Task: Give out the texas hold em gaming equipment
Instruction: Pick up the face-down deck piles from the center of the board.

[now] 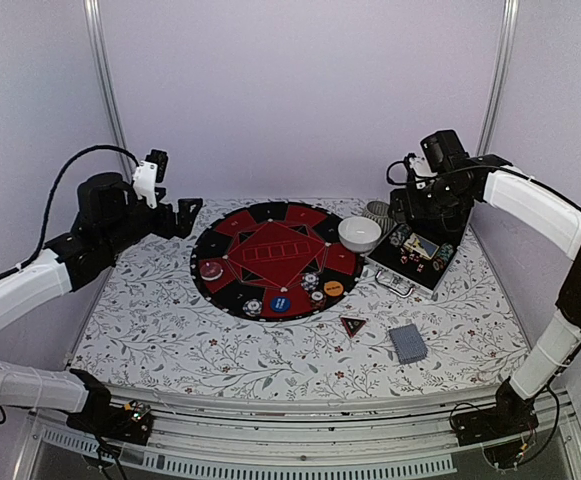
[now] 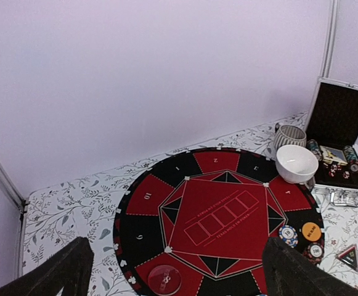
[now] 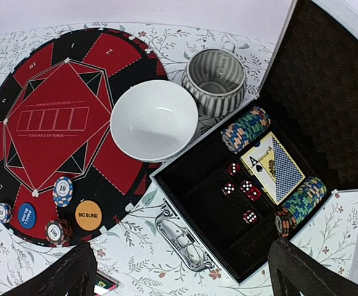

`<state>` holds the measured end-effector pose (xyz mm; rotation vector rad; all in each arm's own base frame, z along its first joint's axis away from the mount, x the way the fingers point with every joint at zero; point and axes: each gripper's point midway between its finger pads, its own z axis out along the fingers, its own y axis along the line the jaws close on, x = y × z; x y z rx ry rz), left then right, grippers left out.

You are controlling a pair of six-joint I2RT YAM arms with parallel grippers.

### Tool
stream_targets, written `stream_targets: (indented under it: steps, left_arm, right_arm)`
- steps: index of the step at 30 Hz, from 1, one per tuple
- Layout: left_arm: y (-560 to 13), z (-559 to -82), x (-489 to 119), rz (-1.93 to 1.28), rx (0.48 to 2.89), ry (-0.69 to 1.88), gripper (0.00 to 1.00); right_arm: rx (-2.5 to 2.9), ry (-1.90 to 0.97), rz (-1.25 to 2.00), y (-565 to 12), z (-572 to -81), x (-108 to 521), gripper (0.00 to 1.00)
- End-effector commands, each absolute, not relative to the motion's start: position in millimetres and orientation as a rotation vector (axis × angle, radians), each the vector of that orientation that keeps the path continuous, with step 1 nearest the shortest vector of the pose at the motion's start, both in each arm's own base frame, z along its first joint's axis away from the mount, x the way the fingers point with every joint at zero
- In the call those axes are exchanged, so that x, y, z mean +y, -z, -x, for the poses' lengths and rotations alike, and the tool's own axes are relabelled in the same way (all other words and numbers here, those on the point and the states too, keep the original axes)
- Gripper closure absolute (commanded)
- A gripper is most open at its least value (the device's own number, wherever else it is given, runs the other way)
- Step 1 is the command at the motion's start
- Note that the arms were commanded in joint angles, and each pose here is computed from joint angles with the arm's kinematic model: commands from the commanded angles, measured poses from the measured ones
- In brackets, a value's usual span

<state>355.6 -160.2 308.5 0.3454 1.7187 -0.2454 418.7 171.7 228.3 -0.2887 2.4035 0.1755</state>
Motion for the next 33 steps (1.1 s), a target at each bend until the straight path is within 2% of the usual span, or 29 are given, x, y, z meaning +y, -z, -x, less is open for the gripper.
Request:
stream_targets:
  steps: [1, 9, 13, 17, 22, 29, 33]
  left_arm:
    - [-305, -380, -145, -0.289, 1.733, 0.177, 0.02]
    - [-277, -383, -123, -0.245, 1.791, 0.158, 0.02]
    - [-273, -385, -117, -0.235, 1.796, 0.132, 0.02]
    - [-267, -388, -115, -0.234, 1.814, 0.119, 0.02]
    - [-264, -390, -114, -0.233, 1.823, 0.118, 0.02]
    - [-263, -389, -114, -0.241, 1.824, 0.113, 0.02]
    - [-262, -389, -115, -0.247, 1.827, 0.116, 0.02]
  right_arm:
    - [2.418, -0.231, 0.349, -219, -424, 187, 0.01]
    - [2.468, -0.190, 0.355, -195, -447, 194, 0.01]
    - [2.517, 0.011, 0.296, -179, -452, 166, 0.01]
    - [2.587, 0.137, 0.264, -155, -443, 142, 0.07]
    - [2.619, 0.081, 0.309, -144, -436, 148, 0.15]
    - [2.693, -0.040, 0.364, -131, -423, 164, 0.19]
    - [2.808, -0.115, 0.395, -116, -394, 179, 0.20]
